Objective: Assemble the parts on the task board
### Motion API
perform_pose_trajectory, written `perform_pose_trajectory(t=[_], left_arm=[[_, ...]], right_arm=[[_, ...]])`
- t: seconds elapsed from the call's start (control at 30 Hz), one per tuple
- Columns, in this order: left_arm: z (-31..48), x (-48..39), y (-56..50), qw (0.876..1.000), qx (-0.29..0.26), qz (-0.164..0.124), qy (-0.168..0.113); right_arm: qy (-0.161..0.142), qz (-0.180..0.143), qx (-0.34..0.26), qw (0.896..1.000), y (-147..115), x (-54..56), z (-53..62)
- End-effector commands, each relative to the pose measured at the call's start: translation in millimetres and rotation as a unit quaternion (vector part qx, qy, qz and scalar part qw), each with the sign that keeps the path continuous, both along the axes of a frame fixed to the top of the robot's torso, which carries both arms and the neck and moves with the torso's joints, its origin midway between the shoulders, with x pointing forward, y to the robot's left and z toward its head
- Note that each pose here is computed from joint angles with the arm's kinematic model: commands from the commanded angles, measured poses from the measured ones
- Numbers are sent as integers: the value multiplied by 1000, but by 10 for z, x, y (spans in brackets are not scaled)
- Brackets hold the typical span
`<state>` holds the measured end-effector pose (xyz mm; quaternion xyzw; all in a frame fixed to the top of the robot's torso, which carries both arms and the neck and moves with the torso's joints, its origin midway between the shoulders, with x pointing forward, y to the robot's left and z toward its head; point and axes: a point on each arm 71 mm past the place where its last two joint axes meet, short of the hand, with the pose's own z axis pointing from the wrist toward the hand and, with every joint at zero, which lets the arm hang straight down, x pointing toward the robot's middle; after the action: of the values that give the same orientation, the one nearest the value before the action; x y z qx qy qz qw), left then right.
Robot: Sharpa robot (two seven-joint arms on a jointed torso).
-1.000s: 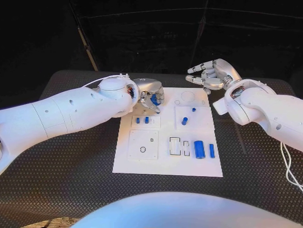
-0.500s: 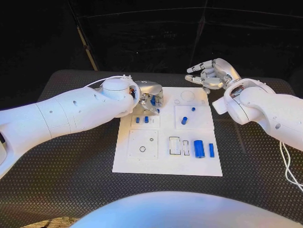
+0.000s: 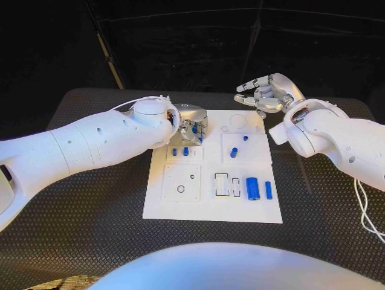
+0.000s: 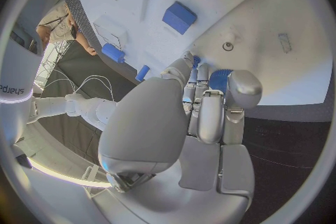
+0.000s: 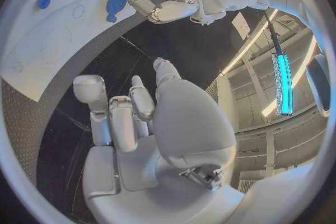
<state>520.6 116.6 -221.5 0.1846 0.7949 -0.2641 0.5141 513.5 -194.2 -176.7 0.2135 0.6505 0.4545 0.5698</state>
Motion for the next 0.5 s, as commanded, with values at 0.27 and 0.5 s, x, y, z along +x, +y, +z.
perform_pose_trajectory(t=[0.27,0.5], left_arm=[[-48,1,-7,1000,13,-1,10],[-53,18,10,1000,12,5,6]], right_arm=[[-2,6,3,1000,19,-2,14],[-3,6,3,1000,16,-3,15]])
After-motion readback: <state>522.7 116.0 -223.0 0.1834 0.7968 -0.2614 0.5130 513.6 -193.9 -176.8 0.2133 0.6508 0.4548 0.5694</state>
